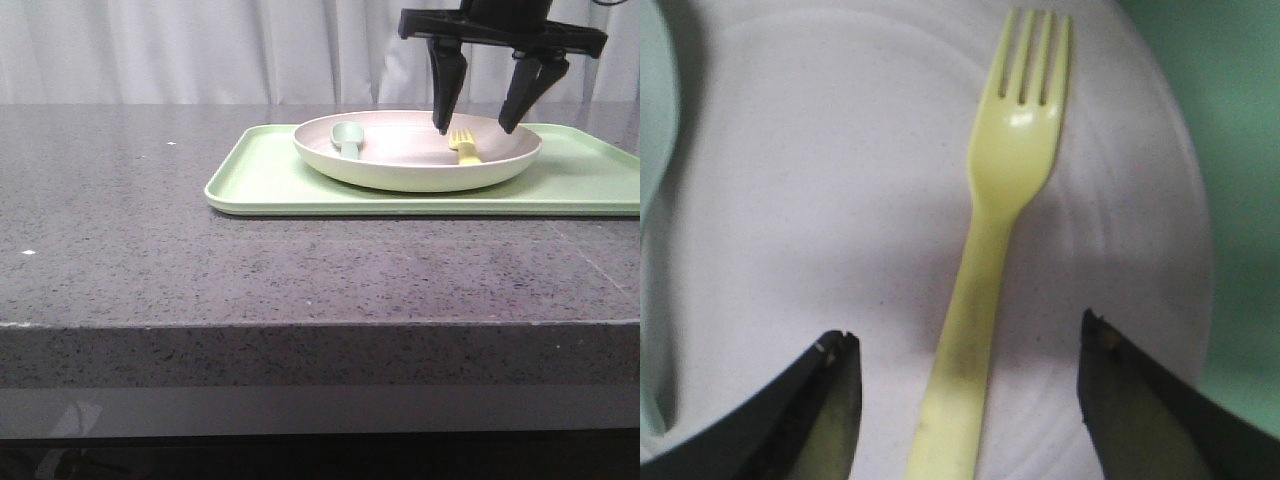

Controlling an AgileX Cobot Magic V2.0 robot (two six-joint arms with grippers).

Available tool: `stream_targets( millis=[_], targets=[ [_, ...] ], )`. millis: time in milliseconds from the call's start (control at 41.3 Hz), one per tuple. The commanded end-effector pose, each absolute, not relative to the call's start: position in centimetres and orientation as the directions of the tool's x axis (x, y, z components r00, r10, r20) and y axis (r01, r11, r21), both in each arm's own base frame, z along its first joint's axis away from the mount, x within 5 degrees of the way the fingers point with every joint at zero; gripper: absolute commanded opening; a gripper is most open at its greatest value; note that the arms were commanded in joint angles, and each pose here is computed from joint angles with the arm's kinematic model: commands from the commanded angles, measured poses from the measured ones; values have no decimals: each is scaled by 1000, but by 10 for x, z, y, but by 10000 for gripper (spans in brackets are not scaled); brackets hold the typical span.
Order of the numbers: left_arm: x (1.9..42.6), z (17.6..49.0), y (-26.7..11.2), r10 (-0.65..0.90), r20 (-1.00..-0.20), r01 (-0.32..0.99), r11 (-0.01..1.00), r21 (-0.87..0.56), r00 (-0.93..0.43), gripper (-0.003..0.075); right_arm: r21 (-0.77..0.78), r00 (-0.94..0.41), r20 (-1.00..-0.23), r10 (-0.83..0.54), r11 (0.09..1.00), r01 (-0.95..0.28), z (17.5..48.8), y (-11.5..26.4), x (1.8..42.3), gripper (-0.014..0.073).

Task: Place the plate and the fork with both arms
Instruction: 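Lower the right gripper around the yellow fork on the plate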

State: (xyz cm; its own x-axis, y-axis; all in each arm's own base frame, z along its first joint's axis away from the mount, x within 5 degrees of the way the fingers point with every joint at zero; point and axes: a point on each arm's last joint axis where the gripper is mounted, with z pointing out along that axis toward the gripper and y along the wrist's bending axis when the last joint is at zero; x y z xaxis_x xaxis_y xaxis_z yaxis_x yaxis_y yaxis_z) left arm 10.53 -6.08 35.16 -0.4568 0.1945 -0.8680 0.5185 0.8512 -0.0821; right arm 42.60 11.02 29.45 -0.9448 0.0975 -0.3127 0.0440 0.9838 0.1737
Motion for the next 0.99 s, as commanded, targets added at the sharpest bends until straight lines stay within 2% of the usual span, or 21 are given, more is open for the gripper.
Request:
stream_targets(
  millis=[0,460,969],
  targets=[
    [107,366,-61,134,-910,511,854,-95,-393,283,236,-916,-377,139,971,50,323,105,423,486],
    [107,366,-61,134,-910,511,854,-95,-393,283,264,-875,-456,161,964,40,324,106,432,486],
    [107,366,-61,134,-910,511,854,-95,-393,283,242,-897,-422,127,970,24,315,109,433,486]
  ],
)
